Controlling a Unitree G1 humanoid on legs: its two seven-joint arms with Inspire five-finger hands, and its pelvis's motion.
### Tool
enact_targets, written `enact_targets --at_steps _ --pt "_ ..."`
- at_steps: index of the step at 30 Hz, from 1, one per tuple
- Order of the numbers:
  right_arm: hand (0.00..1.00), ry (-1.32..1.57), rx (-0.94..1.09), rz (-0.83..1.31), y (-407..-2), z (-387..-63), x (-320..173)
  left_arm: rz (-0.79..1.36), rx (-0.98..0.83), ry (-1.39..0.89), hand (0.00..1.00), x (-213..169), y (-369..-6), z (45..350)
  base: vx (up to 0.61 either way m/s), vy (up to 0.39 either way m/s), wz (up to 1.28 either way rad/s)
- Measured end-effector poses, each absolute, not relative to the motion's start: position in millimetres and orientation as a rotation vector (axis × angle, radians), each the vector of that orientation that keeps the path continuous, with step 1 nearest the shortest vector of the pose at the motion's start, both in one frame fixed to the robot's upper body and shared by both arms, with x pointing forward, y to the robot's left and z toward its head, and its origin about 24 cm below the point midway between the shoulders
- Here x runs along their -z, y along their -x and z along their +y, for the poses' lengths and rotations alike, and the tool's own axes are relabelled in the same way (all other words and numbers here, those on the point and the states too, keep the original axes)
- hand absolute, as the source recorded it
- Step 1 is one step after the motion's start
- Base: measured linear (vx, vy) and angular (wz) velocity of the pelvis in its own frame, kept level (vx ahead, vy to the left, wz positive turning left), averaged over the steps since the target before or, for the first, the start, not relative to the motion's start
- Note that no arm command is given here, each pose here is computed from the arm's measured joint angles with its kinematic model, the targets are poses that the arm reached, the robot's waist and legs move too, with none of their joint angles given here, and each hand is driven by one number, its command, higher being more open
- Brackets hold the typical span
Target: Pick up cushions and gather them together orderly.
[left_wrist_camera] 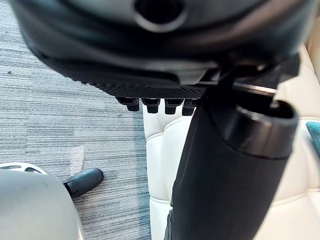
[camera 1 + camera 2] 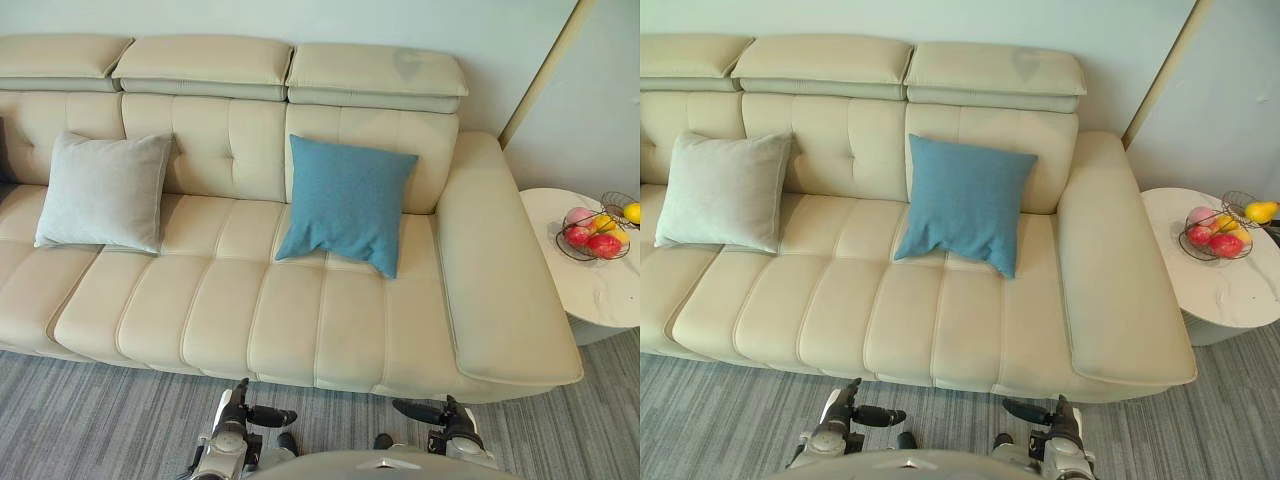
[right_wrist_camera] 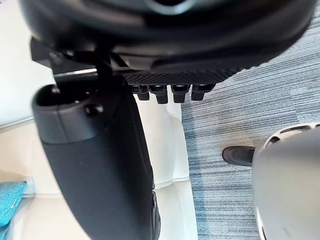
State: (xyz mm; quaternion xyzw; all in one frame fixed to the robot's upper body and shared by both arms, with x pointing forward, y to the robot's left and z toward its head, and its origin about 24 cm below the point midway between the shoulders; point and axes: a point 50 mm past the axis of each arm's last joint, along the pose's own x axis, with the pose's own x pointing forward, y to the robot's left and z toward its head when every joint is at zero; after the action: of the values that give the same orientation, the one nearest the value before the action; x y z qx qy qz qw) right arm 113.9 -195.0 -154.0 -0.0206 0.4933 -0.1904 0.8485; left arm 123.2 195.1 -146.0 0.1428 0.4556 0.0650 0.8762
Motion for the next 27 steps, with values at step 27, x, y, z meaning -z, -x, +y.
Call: enact_targets --at_steps 27 --pt "1.00 0.027 0.419 1.078 -112.1 -202.4 155.0 1.050 -0.201 -0.177 1.00 155.9 -111.0 198.0 -0.02 -0.003 -0.15"
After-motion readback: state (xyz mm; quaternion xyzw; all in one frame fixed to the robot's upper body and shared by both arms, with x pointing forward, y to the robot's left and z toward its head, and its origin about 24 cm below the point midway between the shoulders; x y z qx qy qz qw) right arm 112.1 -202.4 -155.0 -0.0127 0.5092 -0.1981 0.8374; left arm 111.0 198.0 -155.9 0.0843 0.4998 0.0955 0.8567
